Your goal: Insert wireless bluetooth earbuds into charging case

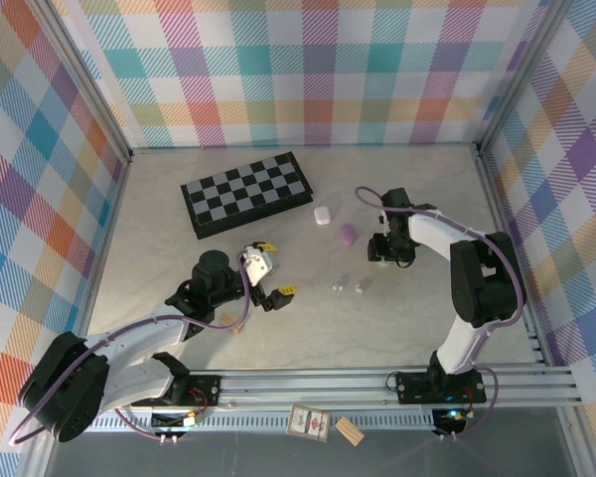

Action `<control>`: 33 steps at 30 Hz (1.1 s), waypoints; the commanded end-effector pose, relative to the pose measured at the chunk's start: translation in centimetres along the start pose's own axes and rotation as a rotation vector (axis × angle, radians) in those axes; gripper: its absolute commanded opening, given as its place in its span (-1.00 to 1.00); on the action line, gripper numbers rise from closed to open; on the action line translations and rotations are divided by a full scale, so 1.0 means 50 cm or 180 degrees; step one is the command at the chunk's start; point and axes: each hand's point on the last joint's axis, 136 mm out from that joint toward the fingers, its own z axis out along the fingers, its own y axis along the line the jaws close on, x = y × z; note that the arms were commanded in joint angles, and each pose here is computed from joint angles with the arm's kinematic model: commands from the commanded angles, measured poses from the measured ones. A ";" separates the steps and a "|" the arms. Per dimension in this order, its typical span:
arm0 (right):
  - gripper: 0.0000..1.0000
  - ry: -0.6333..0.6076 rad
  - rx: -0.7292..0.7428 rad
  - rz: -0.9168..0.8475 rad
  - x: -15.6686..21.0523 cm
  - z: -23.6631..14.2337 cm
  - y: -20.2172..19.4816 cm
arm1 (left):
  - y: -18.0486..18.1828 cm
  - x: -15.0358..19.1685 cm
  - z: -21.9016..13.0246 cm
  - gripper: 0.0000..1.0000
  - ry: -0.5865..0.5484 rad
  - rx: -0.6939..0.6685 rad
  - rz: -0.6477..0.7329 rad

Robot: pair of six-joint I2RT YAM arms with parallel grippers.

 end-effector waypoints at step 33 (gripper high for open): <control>-0.28 -0.0684 -0.1225 -0.2079 0.081 -0.202 0.249 | -0.009 -0.091 0.008 0.99 0.0093 0.0284 -0.0644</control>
